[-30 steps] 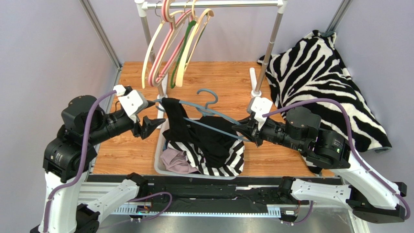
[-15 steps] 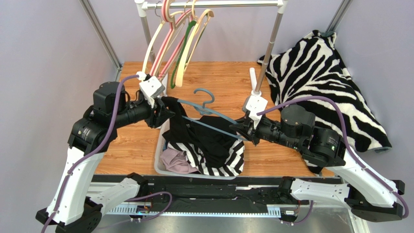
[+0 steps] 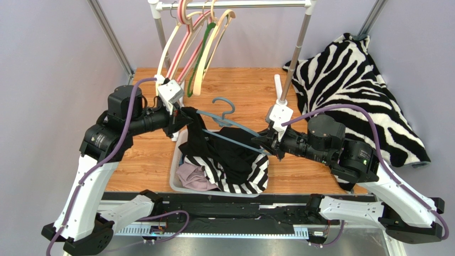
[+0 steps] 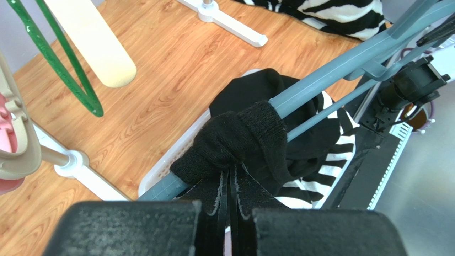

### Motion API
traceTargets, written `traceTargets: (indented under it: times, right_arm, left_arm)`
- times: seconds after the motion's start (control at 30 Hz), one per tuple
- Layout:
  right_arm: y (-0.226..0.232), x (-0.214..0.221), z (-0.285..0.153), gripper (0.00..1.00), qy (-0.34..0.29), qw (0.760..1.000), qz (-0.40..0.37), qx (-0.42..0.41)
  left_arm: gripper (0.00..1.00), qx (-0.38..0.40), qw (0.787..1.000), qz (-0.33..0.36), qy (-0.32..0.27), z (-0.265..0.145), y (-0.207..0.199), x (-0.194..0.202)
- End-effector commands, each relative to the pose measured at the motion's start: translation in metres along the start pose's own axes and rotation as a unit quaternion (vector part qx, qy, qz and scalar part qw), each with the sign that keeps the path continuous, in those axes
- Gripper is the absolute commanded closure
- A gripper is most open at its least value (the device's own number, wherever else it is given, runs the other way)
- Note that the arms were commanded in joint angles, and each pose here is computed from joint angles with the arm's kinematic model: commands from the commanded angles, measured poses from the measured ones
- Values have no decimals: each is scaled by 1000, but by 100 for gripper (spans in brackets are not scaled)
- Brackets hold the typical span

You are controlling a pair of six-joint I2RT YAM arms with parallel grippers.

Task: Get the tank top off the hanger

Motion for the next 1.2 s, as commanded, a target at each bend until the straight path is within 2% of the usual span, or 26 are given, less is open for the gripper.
traceTargets:
  times: [0.0,0.3,0.7,0.8,1.0,1.17]
  right_arm:
    - [-1,-20,-9,100,-45,999,2,0]
    - [-5,-15,-22,100,-37,999,-4,16]
    - [-10,-1,-39,100,-21,999,3,43]
    - [-11,-2,-48,100,-28,998,9,49]
    - [-8,-7,-76,100,-51,997,29,48]
    - [-11,-5,-104,100,-50,997,29,60]
  left_arm:
    - [100,14,999,20,-45,-13,-9,-24]
    - [100,15,995,19,-92,-43,-21,-49]
    - [100,16,992,24,-123,-59,-27,-70]
    - [100,14,993,22,-118,-54,-23,-71]
    - [100,-39,996,24,-80,-41,1,-53]
    - [100,-87,993,31,-74,-46,12,-48]
Point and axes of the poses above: each gripper's point midway between its finger pads, its own z axis out along the fingers, its own y axis along the line the jaws close on, x = y × z, the point moved 4 cm from there along -z, back along the fingers, and after that the axes turned 4 degrees about -z, right-handed, at the moved point
